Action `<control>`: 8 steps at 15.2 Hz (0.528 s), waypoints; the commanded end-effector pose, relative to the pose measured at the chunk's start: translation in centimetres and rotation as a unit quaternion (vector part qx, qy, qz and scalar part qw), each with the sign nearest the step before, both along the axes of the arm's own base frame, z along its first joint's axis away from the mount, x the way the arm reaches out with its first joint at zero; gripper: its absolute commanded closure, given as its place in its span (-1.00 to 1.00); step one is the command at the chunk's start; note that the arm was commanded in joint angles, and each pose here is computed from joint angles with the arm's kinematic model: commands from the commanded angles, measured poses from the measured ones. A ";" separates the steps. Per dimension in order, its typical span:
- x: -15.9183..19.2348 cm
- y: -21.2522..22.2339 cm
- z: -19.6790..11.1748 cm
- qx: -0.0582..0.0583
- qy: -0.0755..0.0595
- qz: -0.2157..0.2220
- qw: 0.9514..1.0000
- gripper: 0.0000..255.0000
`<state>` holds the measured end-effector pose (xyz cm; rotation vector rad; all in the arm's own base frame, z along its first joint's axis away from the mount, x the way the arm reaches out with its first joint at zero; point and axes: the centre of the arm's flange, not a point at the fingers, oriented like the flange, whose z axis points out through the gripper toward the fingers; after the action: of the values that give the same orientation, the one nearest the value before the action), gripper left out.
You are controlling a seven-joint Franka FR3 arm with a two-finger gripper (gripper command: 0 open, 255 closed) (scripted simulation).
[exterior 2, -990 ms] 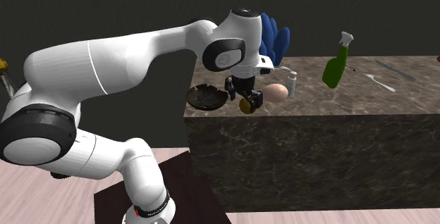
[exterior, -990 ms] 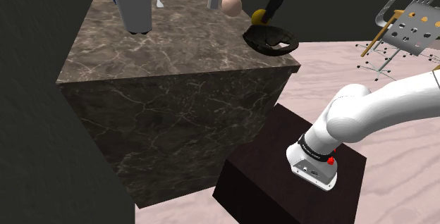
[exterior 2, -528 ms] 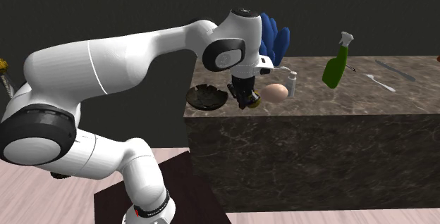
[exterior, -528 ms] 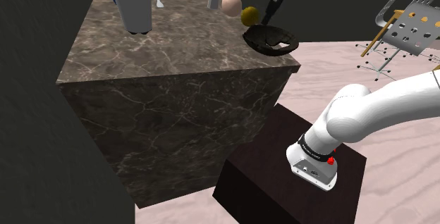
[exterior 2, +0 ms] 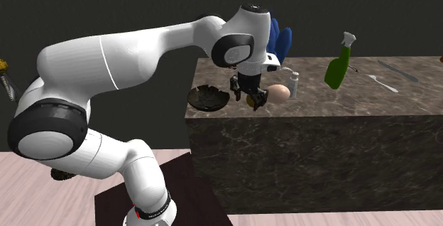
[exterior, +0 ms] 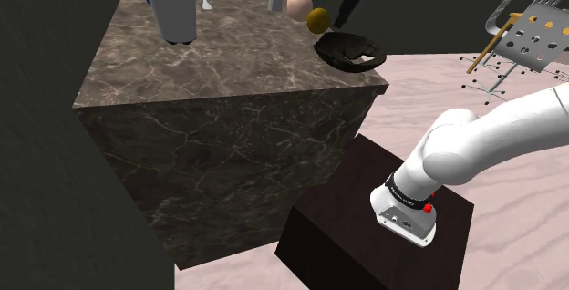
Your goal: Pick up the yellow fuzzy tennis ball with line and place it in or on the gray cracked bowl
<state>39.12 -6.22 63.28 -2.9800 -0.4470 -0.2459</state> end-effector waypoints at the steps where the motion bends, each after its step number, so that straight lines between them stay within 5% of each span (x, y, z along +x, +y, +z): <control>1: 2.8 0.3 1.3 -0.003 0.018 0.034 0.999 -1.00; 4: 7.5 1.2 2.9 -0.007 0.046 0.090 0.995 -1.00; 8: 7.8 1.5 1.4 -0.008 0.048 0.093 0.994 -1.00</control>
<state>46.78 -4.85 65.13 -2.9244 -0.7075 -0.0839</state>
